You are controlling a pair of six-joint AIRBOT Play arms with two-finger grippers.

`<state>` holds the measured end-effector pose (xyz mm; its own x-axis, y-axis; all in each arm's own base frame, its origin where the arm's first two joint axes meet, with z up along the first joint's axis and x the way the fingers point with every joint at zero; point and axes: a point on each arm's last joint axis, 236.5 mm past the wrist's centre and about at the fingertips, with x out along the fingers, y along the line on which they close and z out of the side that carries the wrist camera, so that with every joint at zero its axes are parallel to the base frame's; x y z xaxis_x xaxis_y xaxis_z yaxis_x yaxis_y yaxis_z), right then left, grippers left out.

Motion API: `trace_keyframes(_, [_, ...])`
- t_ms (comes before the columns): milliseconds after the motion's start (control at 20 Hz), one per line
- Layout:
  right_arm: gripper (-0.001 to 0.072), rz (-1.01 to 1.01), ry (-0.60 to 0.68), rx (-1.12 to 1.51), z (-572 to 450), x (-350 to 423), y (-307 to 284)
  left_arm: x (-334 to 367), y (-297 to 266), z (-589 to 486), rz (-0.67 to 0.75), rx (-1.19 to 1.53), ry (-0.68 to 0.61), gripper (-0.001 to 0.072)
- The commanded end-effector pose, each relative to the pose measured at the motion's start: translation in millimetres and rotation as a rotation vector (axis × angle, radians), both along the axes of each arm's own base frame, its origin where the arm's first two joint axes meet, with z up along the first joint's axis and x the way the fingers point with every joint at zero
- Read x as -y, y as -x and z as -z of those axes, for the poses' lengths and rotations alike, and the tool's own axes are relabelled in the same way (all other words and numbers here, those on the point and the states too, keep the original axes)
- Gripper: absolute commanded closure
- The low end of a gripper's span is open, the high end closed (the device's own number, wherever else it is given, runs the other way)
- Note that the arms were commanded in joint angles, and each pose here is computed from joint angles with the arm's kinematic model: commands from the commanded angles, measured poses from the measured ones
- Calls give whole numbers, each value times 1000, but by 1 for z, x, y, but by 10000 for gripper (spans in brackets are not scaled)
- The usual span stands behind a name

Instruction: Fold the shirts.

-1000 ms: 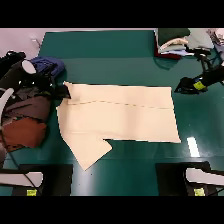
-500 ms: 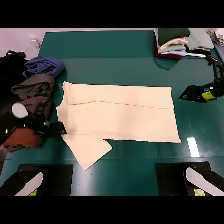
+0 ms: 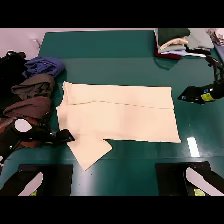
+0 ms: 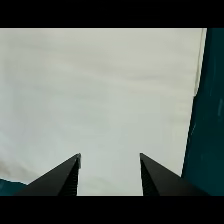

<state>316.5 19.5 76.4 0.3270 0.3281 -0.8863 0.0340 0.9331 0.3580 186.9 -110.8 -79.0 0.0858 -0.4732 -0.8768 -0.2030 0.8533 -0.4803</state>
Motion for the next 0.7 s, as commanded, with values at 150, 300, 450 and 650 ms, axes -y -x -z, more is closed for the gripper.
trace_keyframes(150, [280, 60, -3, -183, 50, 25, 42, 3, -17, -12, 4, 69, 15, 685])
trace_keyframes(300, [153, 178, 0, -400, 94, 61, 101, 5, -26, -31, 51, 107, 18, 685])
trace_keyframes(450, [162, 315, -109, -526, 130, 64, 145, 4, -35, -39, 49, 142, 15, 685])
trace_keyframes(650, [212, 334, -238, -613, 162, 33, 161, 4, -37, -39, 47, 147, 14, 685])
